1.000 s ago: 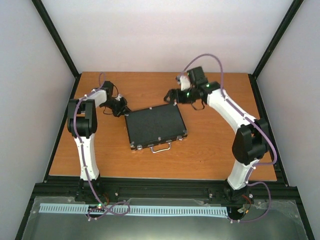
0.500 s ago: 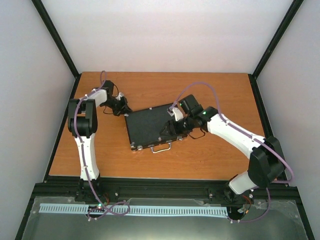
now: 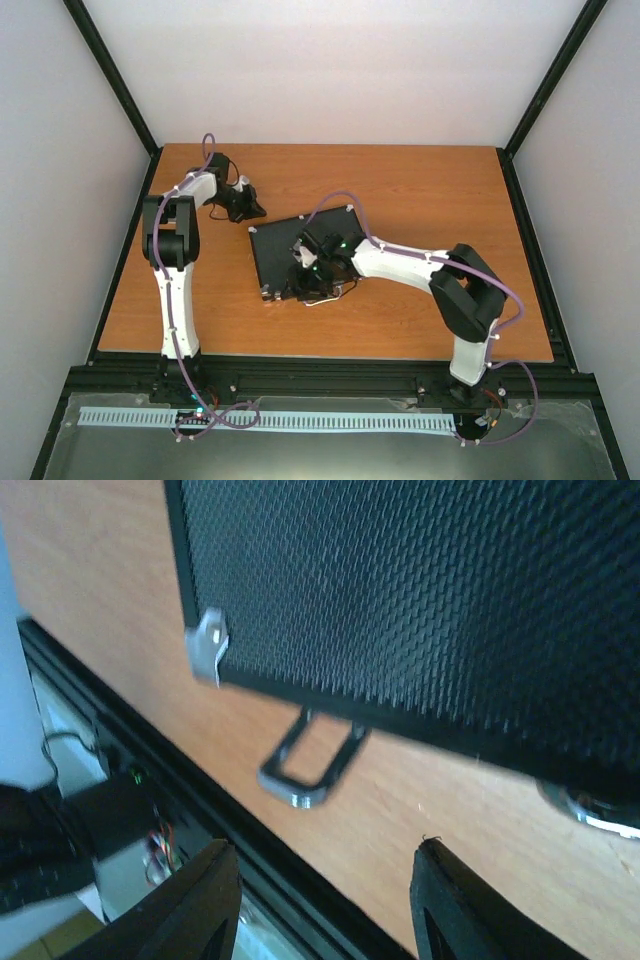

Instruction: Pack up texas hold em set

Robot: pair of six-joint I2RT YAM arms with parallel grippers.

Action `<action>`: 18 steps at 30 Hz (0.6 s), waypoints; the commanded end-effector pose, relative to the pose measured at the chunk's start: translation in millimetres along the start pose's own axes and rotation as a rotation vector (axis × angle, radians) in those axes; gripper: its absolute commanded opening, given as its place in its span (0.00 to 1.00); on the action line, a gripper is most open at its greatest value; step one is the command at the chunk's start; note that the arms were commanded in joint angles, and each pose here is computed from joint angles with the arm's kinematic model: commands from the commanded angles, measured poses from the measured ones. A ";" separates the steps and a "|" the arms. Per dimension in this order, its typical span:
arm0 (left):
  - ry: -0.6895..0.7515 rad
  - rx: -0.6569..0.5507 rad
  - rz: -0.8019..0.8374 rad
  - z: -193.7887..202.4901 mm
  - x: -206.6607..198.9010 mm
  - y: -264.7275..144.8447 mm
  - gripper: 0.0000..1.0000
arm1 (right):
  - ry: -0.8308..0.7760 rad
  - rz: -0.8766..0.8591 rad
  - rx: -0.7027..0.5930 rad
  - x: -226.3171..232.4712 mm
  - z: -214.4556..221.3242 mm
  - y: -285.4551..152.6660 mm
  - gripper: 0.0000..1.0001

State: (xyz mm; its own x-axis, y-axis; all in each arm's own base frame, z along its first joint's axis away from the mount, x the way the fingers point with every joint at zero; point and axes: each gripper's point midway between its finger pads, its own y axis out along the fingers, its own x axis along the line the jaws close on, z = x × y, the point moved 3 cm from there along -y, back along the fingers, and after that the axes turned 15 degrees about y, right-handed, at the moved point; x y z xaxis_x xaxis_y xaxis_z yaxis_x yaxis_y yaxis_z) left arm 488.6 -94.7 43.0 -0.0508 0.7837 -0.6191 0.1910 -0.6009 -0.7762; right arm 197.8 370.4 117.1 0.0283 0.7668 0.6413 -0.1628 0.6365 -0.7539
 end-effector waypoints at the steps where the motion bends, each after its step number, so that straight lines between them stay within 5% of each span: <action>1: -0.033 0.031 -0.050 4.4 22.2 18.0 0.01 | 0.105 -0.052 -0.069 22.4 -21.7 4.1 0.46; 4: -0.041 0.034 -0.049 5.2 24.5 21.1 0.01 | 0.187 -0.061 -0.127 22.6 -30.5 10.0 0.34; 18: -0.051 0.038 -0.043 9.6 28.7 26.6 0.01 | 0.230 0.009 -0.113 17.7 -14.8 29.9 0.32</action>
State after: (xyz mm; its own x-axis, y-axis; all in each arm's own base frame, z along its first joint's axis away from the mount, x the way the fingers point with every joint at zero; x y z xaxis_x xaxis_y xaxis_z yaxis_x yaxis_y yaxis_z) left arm 492.0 -97.5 41.4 -0.0441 0.7656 -0.6418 0.2001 -0.6227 -0.7565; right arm 215.7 409.7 106.6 0.2172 0.7566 0.6168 -0.0729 0.6427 -0.7626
